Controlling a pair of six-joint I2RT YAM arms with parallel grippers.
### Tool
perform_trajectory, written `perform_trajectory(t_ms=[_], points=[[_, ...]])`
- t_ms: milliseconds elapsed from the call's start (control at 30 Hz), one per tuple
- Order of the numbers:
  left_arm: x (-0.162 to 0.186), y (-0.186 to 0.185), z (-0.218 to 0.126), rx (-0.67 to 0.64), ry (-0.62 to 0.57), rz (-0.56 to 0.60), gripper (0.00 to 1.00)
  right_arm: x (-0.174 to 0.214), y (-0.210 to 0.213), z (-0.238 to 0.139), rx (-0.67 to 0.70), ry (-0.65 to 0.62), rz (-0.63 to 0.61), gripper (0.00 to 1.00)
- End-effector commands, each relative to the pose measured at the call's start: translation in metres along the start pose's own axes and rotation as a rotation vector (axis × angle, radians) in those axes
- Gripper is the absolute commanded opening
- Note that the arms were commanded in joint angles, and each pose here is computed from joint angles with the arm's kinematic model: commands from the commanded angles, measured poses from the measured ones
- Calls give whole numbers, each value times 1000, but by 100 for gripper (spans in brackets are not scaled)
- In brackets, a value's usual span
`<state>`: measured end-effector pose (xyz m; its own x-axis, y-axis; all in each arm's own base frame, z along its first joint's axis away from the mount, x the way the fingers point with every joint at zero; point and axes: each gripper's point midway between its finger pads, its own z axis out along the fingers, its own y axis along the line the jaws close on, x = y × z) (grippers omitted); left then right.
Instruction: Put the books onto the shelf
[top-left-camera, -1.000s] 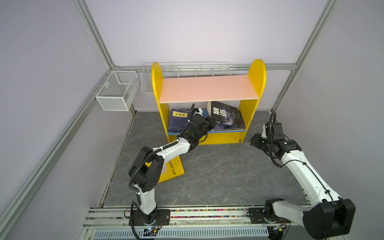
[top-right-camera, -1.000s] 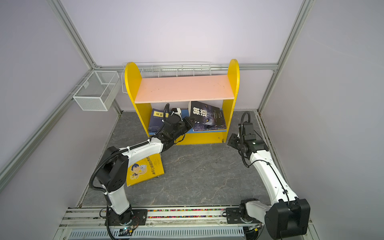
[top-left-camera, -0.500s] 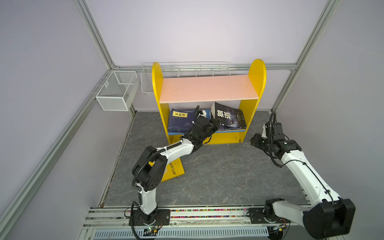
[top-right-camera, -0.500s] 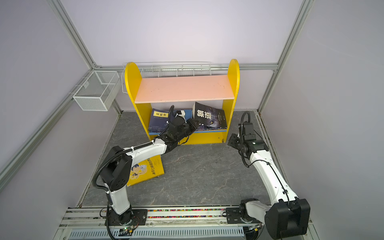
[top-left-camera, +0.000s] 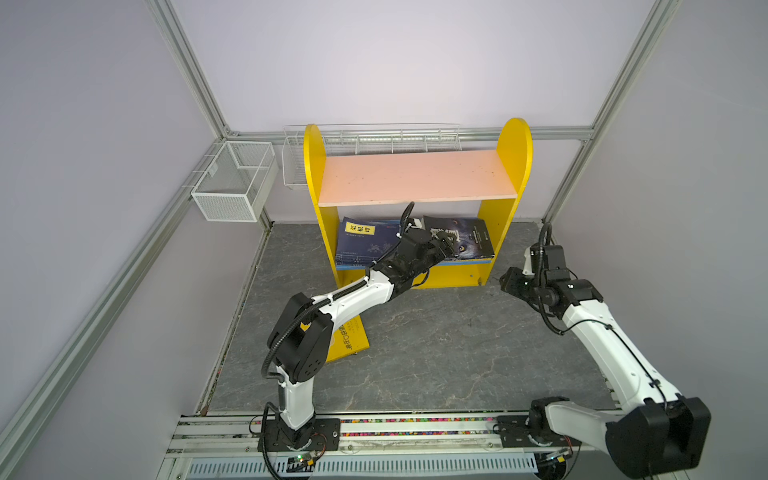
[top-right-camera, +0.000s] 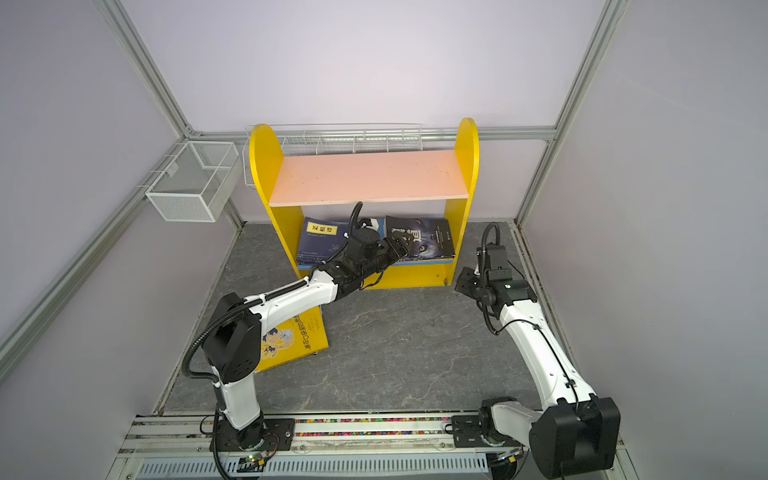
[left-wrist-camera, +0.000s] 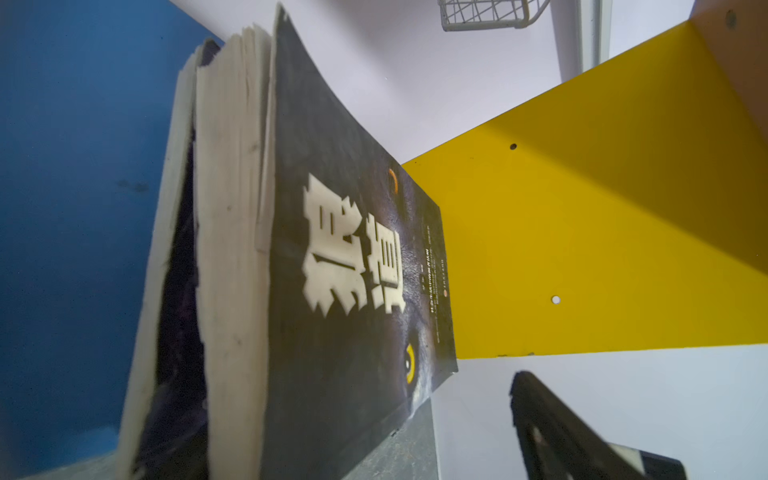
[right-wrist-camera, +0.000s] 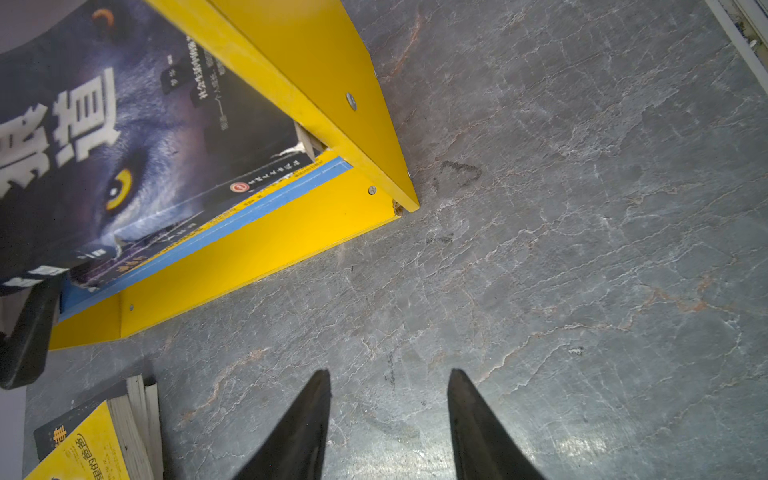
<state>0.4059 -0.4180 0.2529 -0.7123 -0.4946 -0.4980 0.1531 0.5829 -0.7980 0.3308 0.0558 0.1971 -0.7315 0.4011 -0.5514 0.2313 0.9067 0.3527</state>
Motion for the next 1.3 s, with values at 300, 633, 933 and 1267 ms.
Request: perform_trajectory(t_ms=[300,633,933,1267], points=[[-17,24,-21,-292,4,175,100,-1,4,1,-22,7,-2,49],[-3,34,-10,-304,58,183,95,0,6,4,-32,17,2,49],[3,36,1,-302,89,185,79,3,4,6,-29,19,3,48],[1,33,14,-316,97,218,78,3,9,6,-57,20,-5,49]])
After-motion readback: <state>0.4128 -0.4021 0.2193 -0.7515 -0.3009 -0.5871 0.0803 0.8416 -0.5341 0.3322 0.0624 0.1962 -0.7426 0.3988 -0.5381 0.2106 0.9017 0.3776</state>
